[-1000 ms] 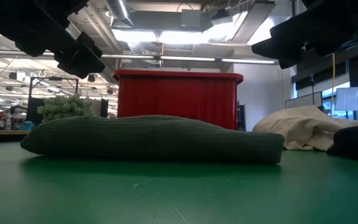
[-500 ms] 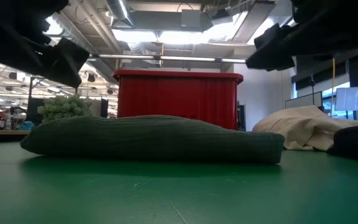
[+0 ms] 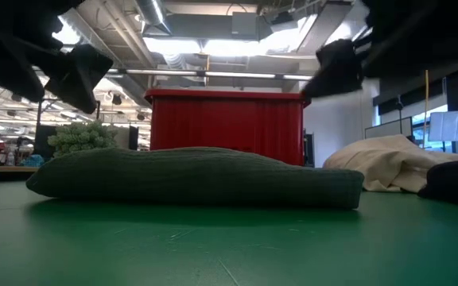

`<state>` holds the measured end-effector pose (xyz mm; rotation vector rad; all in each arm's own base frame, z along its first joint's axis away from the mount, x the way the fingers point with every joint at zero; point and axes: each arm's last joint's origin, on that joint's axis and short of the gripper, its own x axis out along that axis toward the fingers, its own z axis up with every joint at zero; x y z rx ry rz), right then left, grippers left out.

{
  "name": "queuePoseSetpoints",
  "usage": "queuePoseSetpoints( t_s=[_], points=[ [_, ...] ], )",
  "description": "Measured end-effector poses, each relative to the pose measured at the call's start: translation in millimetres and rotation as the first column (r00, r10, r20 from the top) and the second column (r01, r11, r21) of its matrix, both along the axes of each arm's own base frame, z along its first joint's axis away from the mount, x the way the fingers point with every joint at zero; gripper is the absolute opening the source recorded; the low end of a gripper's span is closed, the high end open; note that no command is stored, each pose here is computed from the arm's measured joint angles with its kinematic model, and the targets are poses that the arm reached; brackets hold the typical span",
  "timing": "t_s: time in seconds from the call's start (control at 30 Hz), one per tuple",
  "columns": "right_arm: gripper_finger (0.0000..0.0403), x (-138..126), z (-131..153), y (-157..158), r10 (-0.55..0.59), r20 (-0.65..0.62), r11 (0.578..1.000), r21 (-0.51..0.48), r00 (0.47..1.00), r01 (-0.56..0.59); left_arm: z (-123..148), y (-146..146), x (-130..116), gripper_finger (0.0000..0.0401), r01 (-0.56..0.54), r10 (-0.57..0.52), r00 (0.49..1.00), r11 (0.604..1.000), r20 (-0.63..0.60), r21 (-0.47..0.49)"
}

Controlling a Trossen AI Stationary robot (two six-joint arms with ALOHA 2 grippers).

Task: Fold laundry
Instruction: Fold the green polo shirt

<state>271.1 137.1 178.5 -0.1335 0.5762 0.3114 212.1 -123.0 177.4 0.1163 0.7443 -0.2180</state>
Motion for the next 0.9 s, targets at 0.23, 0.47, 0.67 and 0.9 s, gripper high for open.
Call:
queuePoseSetpoints(
  t_s=[0.23, 0.47, 0.67, 0.9],
  points=[
    [0.036, 1.5, -14.6, 0.1, -0.037, -0.05, 0.998, -0.059, 0.998, 0.034, -11.5, -4.9, 5.5, 0.0225, 0.005, -0.004, 0.999, 1.0, -0.042, 0.027],
    [0.036, 3.3, -14.6, -0.1, -0.066, -0.052, 0.994, -0.087, 0.996, 0.062, -15.8, -13.9, 18.0, 0.0225, 0.017, -0.014, 0.998, 0.999, -0.065, 0.044],
    [0.036, 4.2, -27.6, -2.1, -0.096, -0.088, 0.982, -0.168, 0.991, 0.08, -32.2, -6.4, 19.1, 0.0225, -0.017, 0.035, 0.985, 0.994, -0.169, 0.107],
    [0.036, 8.1, -45.6, -1.0, -0.118, -0.113, 0.972, -0.215, 0.987, 0.092, -17.4, -10.8, 32.8, 0.0225, -0.055, 0.068, 0.995, 0.981, -0.069, 0.186]
  ],
)
